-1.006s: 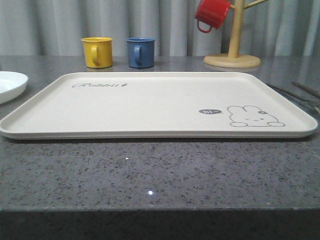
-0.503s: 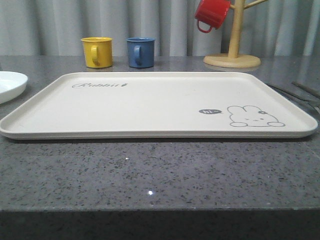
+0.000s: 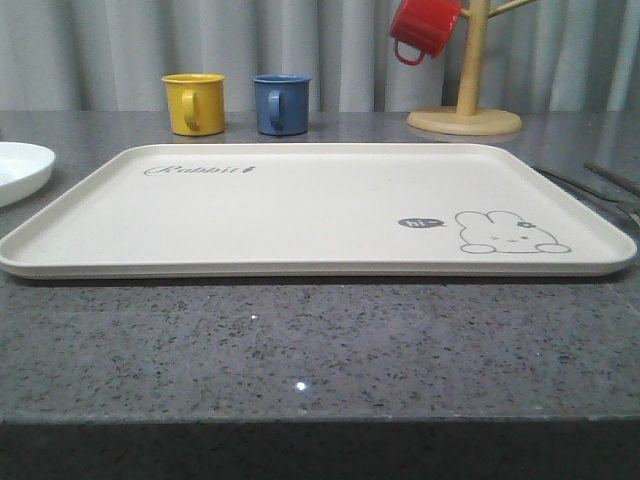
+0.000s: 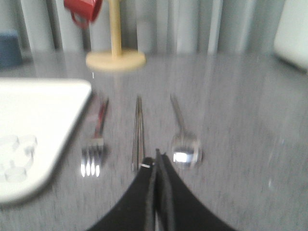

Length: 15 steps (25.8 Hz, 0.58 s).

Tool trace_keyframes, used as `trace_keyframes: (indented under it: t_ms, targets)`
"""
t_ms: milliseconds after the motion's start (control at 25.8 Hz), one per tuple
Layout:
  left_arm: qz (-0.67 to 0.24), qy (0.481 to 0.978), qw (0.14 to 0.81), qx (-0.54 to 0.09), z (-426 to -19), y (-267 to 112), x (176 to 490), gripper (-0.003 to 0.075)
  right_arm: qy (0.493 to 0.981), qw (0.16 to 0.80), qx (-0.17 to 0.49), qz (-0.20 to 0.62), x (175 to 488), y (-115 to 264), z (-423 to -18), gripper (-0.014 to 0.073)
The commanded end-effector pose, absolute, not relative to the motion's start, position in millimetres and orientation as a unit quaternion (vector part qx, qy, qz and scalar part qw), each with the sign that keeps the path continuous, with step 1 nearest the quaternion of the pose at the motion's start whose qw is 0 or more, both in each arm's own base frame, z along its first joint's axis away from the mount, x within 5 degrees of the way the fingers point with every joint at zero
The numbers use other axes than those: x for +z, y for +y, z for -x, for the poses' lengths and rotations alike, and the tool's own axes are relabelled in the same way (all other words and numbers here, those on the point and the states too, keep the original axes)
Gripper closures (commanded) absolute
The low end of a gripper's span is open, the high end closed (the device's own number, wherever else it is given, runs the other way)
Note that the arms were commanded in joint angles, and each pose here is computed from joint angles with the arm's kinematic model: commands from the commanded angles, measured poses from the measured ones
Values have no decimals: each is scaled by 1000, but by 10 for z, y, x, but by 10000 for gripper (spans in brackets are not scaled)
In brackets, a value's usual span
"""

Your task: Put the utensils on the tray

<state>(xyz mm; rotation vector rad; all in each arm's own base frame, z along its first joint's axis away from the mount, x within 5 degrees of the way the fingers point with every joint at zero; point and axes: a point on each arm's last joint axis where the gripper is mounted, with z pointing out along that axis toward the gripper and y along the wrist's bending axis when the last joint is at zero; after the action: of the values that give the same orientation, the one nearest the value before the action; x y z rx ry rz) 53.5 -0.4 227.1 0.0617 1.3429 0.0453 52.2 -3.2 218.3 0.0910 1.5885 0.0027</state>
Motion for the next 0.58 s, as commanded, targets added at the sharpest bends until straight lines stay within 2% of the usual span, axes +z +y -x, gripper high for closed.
trace_keyframes:
  t_ms: [0, 116, 310, 426, 542]
  targets:
    - [-9, 522, 853, 23, -388, 21, 2696, 738, 628, 777, -4, -33, 2701, -25, -376, 663]
    - [-20, 547, 837, 18, -366, 4, 2969, 738, 635, 772, -6, -36, 2999, -26, -286, 663]
    - [-63, 631, 772, 50, -613, -22, 3339, 738, 703, 710, -7, -44, 3401, -41, -436, 663]
    - [-68, 670, 737, 48, -831, -31, 3463, 738, 726, 687, -6, -46, 3510, -51, -623, 663]
    - [-69, 684, 725, 46, -938, -35, 3505, 738, 730, 682, -6, -45, 3529, -55, -721, 663]
